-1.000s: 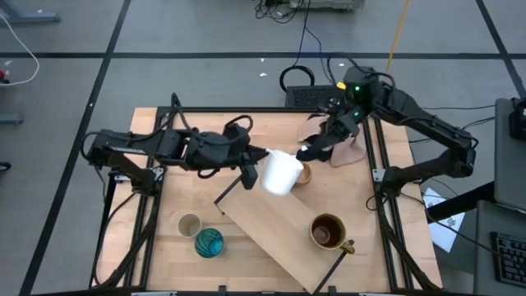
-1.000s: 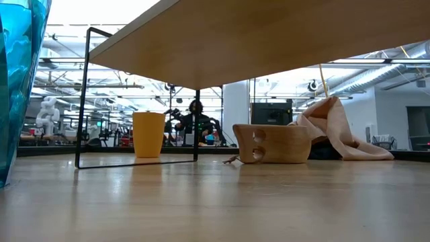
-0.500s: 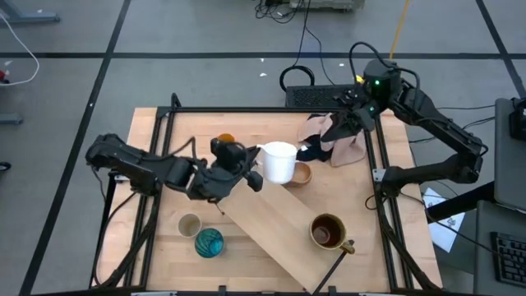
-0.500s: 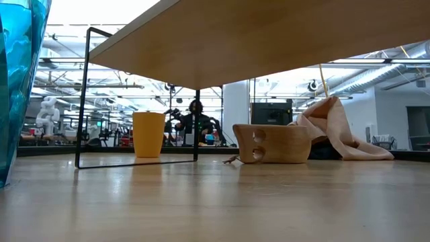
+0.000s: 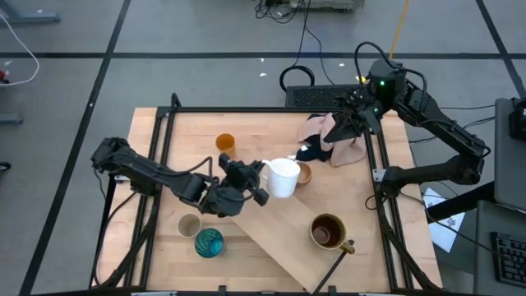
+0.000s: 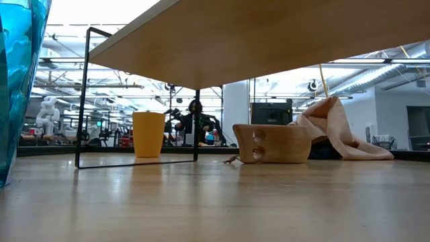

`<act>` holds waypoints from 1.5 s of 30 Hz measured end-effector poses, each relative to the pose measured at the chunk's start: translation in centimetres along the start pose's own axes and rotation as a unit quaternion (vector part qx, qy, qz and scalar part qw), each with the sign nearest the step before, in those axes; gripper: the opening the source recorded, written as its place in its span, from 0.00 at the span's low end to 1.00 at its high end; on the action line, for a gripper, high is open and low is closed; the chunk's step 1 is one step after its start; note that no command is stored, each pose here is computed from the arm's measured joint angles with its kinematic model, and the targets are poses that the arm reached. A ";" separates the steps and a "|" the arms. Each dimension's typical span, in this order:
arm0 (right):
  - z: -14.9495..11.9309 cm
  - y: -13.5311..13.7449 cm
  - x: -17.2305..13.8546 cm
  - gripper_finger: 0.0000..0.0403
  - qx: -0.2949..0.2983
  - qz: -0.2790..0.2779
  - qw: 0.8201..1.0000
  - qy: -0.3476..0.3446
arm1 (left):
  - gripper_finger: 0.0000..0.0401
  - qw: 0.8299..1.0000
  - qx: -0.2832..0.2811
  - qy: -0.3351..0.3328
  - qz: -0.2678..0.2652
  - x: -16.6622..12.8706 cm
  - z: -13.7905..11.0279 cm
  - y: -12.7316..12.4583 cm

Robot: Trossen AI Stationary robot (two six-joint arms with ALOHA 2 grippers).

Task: Stack small to large cups/mugs on shelf
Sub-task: Put the white mug on the shelf

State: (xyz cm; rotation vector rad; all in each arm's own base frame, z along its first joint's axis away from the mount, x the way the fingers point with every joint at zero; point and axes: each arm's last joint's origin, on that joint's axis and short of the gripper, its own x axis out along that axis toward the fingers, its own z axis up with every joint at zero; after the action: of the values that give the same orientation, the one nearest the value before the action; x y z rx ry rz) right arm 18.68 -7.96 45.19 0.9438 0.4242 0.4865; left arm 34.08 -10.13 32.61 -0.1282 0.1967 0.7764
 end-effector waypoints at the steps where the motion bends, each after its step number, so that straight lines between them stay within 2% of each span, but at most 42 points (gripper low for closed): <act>1: 0.0 0.0 0.0 0.16 0.000 -0.005 1.000 -0.005 | 0.01 1.000 0.002 0.001 0.001 0.2 -0.2 -0.1; 4: 0.2 -0.2 0.0 0.16 0.000 -0.032 0.999 -0.029 | 0.01 0.999 0.031 0.011 0.004 0.9 -1.5 -0.8; 6: 0.3 -0.3 0.0 0.16 0.001 -0.048 0.998 -0.043 | 0.01 0.997 0.063 0.031 -0.013 1.4 -2.4 -1.2; 8: 0.3 -0.3 0.0 0.16 0.002 -0.057 0.997 -0.052 | 0.01 0.997 0.064 0.042 -0.030 1.8 -3.0 -1.7; 13: 0.4 -0.4 0.0 0.16 0.006 -0.074 0.995 -0.069 | 0.01 0.994 0.091 0.046 -0.032 2.6 -4.4 -2.6; 23: 0.6 -0.5 -0.1 0.16 0.024 -0.086 0.992 -0.088 | 0.01 0.995 0.100 0.015 -0.008 2.2 -4.9 -3.5; 30: 0.6 -0.4 0.0 0.16 0.034 -0.086 0.991 -0.093 | 0.01 0.995 0.095 -0.001 -0.029 2.5 -6.4 -5.3; 39: 0.5 -0.3 0.2 0.16 0.037 -0.084 0.992 -0.089 | 0.01 0.994 0.104 -0.008 -0.027 1.9 -6.4 -5.6; 45: 0.5 -0.3 0.2 0.16 0.046 -0.083 0.991 -0.090 | 0.01 0.993 0.111 0.001 -0.039 2.5 -8.0 -6.3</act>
State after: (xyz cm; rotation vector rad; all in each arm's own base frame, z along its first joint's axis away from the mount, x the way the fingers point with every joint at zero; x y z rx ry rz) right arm 19.21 -8.35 45.16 1.0228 0.3596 0.2295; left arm 39.26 -14.38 24.51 0.0730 0.2770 0.6717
